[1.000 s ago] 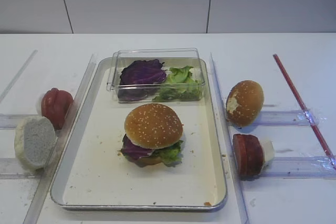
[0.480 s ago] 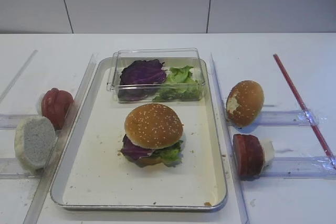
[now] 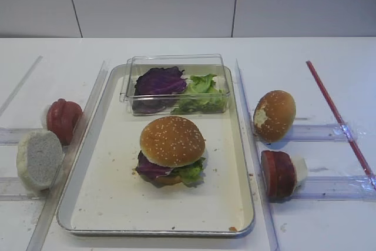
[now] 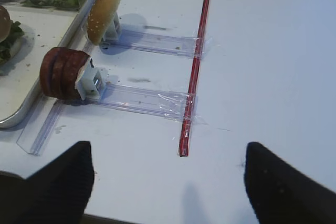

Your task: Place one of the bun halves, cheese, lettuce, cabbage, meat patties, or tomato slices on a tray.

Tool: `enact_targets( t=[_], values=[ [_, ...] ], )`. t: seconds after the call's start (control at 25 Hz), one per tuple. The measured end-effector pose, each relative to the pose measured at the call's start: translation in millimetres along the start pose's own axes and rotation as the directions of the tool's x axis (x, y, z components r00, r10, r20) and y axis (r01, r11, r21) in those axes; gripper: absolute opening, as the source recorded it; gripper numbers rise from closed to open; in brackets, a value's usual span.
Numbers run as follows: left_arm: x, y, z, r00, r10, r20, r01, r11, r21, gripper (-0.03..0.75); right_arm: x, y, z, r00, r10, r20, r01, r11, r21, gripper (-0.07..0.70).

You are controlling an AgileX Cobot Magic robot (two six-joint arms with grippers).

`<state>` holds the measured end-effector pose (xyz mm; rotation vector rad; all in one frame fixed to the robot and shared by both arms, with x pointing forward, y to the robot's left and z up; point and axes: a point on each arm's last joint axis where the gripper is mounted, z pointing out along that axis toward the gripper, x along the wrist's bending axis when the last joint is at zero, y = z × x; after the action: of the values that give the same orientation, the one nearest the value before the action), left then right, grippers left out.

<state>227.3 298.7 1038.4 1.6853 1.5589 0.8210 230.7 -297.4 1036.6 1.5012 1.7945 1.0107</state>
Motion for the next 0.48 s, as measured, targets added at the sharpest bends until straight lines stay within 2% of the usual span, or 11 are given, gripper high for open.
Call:
enact_targets(
  t=[0.4,0.48],
  values=[
    [0.2,0.0,0.0,1.0,0.001,-0.002,-0.001,1.0,0.0,0.44,-0.5,-0.3,0.4,1.0,-0.002,0.006,0.002,1.0,0.002,0.593],
    [0.6,0.0,0.0,1.0,-0.012,-0.006,0.012,1.0,0.0,0.44,-1.3,-0.3,0.4,1.0,-0.004,0.014,0.004,1.0,0.002,0.593]
  ],
)
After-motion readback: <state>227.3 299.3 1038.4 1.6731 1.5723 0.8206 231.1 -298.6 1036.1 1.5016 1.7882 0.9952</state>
